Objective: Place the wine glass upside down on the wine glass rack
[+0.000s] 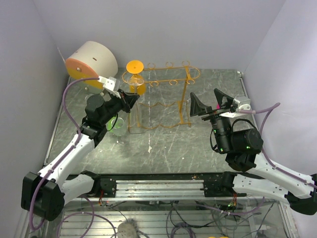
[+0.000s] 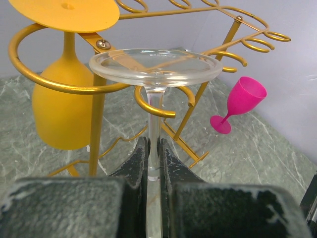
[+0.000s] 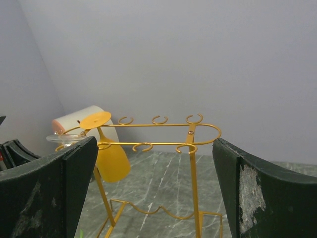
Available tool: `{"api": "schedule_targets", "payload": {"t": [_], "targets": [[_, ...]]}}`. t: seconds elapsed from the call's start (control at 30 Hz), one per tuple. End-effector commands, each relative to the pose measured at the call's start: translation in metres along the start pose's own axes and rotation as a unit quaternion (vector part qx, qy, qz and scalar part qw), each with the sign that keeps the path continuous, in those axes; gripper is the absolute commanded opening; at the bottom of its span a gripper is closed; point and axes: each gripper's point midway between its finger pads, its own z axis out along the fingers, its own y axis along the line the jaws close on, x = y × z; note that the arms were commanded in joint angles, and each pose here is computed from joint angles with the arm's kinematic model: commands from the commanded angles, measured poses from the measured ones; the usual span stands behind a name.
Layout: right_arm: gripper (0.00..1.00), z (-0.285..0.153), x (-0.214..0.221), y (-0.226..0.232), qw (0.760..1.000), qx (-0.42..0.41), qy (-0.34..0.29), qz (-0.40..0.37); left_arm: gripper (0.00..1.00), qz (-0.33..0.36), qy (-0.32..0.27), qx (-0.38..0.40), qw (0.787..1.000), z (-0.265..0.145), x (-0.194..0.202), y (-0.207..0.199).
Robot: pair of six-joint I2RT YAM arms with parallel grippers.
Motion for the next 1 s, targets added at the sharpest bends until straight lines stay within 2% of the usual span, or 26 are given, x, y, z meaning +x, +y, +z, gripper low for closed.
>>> {"api": "schedule_targets", "payload": {"t": [0.0,0.17,0.3,0.4,0.47,0.63,0.83,0.97], "targets": [[1.0,-0.001,0.002,-0.001,1.0,0.002,0.0,0.002,0.07,0.027,-0.041,-0.015,0.999,0.006,-0.028,0.006],[1.0,-0.002,0.002,-0.003,1.0,0.002,0.0,0.002,0.07,0.026,-0.037,-0.022,0.999,0.004,-0.024,0.009],[1.0,-0.001,0.001,-0.001,1.0,0.001,0.0,0.001,0.12,0.026,-0.037,-0.027,0.999,0.004,-0.023,0.011],[1.0,0.0,0.0,0.0,1.0,-0.001,-0.001,0.001,0.24,0.024,-0.038,-0.027,0.999,0.003,-0.022,0.011],[1.0,0.0,-0.001,0.0,1.0,-0.001,-0.002,0.001,0.4,0.026,-0.039,-0.025,0.999,0.002,-0.023,0.01],[1.0,0.001,-0.004,0.001,1.0,-0.003,-0.004,0.002,0.56,0.027,-0.046,-0.029,0.998,0.002,-0.026,0.011],[1.0,0.002,-0.003,0.003,1.0,-0.005,-0.002,0.001,0.58,0.029,-0.054,-0.037,0.997,0.002,-0.031,0.013],[1.0,0.002,-0.003,0.002,1.0,-0.006,-0.002,0.002,0.64,0.029,-0.054,-0.033,0.998,0.001,-0.034,0.011]]}}
